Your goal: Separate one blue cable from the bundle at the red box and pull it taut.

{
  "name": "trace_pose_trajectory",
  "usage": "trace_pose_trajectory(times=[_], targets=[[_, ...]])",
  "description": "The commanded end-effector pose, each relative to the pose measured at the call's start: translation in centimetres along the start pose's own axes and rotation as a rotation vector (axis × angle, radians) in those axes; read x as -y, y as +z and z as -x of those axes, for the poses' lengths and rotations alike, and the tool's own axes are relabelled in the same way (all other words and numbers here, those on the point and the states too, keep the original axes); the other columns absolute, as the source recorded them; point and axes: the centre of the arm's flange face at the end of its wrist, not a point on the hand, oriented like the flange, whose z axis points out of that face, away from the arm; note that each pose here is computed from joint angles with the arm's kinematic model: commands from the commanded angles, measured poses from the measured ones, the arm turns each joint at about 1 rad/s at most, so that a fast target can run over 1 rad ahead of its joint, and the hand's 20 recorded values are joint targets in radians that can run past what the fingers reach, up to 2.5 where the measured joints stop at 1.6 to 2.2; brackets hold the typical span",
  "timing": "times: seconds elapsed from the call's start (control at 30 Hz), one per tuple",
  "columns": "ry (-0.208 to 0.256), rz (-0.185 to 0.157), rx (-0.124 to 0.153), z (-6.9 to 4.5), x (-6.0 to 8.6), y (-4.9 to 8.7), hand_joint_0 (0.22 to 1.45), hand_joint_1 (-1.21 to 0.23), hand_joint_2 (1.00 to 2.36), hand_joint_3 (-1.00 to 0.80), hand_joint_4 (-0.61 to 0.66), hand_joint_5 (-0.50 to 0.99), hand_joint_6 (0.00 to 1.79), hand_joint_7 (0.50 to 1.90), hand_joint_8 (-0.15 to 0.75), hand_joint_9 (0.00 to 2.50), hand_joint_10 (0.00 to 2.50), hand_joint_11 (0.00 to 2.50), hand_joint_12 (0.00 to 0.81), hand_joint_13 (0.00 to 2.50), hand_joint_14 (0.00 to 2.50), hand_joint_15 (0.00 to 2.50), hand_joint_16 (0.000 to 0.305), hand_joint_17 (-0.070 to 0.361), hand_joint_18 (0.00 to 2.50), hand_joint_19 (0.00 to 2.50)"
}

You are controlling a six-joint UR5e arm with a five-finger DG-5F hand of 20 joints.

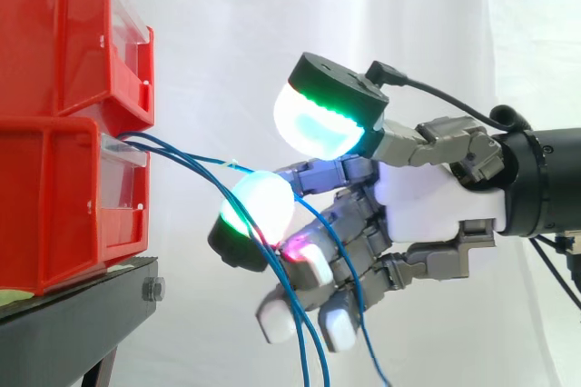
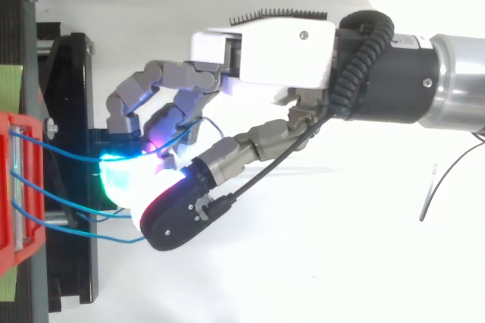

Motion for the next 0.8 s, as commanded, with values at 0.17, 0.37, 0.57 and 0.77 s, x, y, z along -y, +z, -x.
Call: trace_pose_trajectory(times=[0.17, 0.37, 0.57, 0.77], targets=[[-0.075, -0.036, -0.005, -0.1, -0.2, -0.5, 0.59, -0.61, 1.0, -0.5, 0.17, -0.19, 0.73, 0.98, 0.373, 0.87, 0.02, 1.02, 0.395, 0.79, 0.02, 0.7, 0.046, 0.104, 0.87, 0.78], [-0.103, -0.061, -0.001, 0.0, -0.2, -1.8, 0.59, -0.62, 1.0, -0.5, 0.18, -0.2, 0.73, 0.98, 0.37, 0.86, 0.02, 1.05, 0.404, 0.86, 0.02, 0.87, 0.046, 0.103, 0.9, 0.83], [-0.098, -0.057, 0.083, 0.3, -0.2, -3.9, 0.59, -0.62, 1.0, -0.5, 0.18, -0.2, 0.72, 0.97, 0.366, 0.89, 0.01, 1.12, 0.408, 0.93, 0.02, 1.02, 0.046, 0.104, 0.93, 0.89], [-0.079, -0.04, 0.099, 0.1, -0.3, -3.9, 0.59, -0.62, 1.0, -0.5, 0.18, -0.2, 0.72, 0.97, 0.363, 0.93, 0.01, 1.23, 0.409, 1.02, 0.02, 1.19, 0.047, 0.105, 0.98, 0.97]])
